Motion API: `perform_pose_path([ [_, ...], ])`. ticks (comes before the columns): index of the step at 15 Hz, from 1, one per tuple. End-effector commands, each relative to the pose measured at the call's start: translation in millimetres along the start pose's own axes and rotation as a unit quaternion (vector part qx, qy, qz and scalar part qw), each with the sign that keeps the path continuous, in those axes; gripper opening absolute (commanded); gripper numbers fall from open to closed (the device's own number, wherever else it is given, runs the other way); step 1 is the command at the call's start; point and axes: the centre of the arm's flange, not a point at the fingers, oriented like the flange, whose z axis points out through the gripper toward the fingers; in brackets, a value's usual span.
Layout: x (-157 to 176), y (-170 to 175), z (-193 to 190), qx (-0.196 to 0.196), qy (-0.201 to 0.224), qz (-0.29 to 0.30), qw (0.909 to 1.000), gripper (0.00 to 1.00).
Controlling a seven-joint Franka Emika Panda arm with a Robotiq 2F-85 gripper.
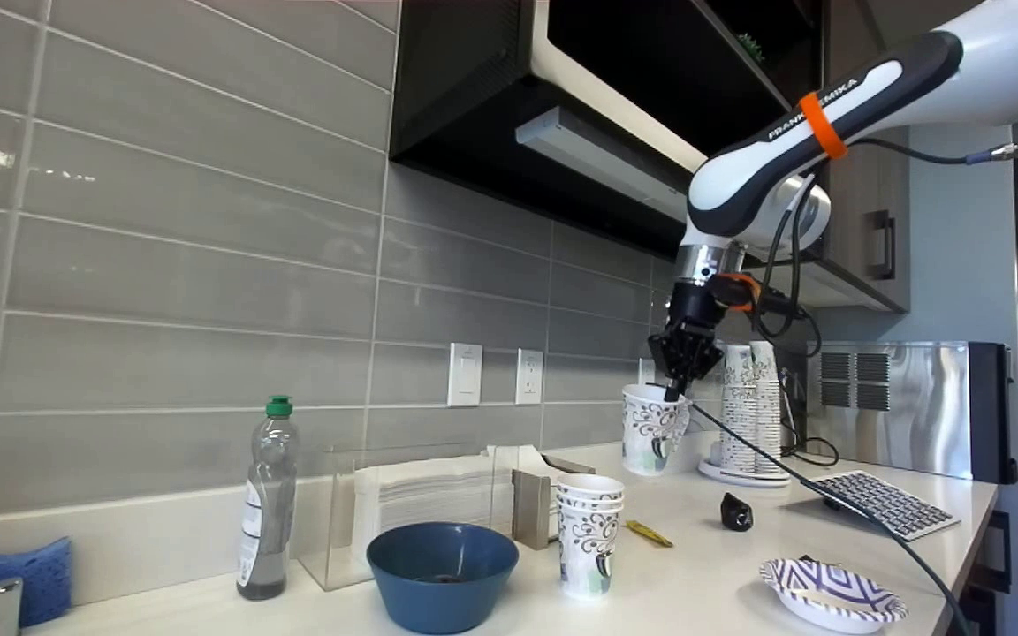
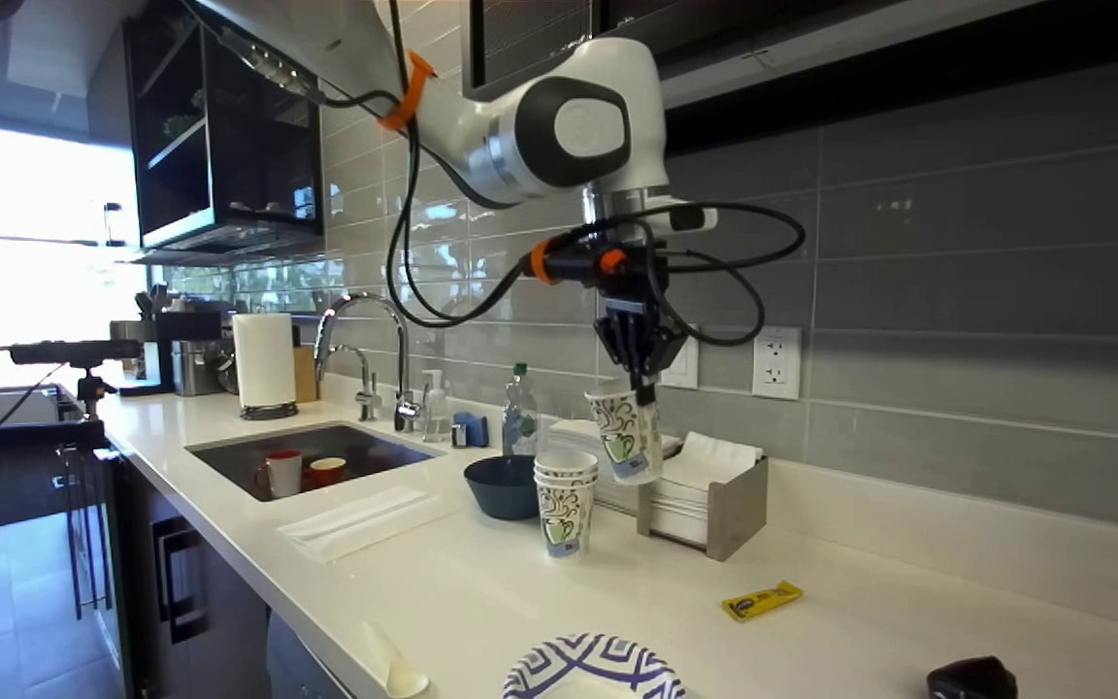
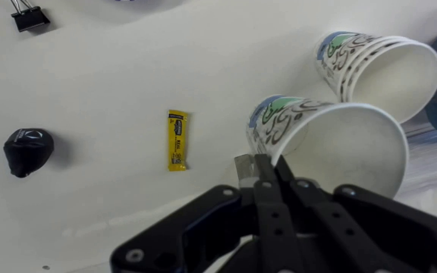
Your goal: Put the front left cup on the two back cups, then put the front cup in the cup on the top
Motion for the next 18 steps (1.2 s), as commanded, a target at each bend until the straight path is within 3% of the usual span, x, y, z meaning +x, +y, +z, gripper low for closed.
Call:
perform_pose_path([
  [1,0.7,-29.3,-30.1,0.017,0.001,-0.024,0.9996,0.01],
  [8,7.0,-77.9,-32.0,0.061,-0.013,-0.068,0.9958,0.01],
  [18,11.8,-81.9,8.3,0.074,-0.057,-0.075,0.9928,0.01],
])
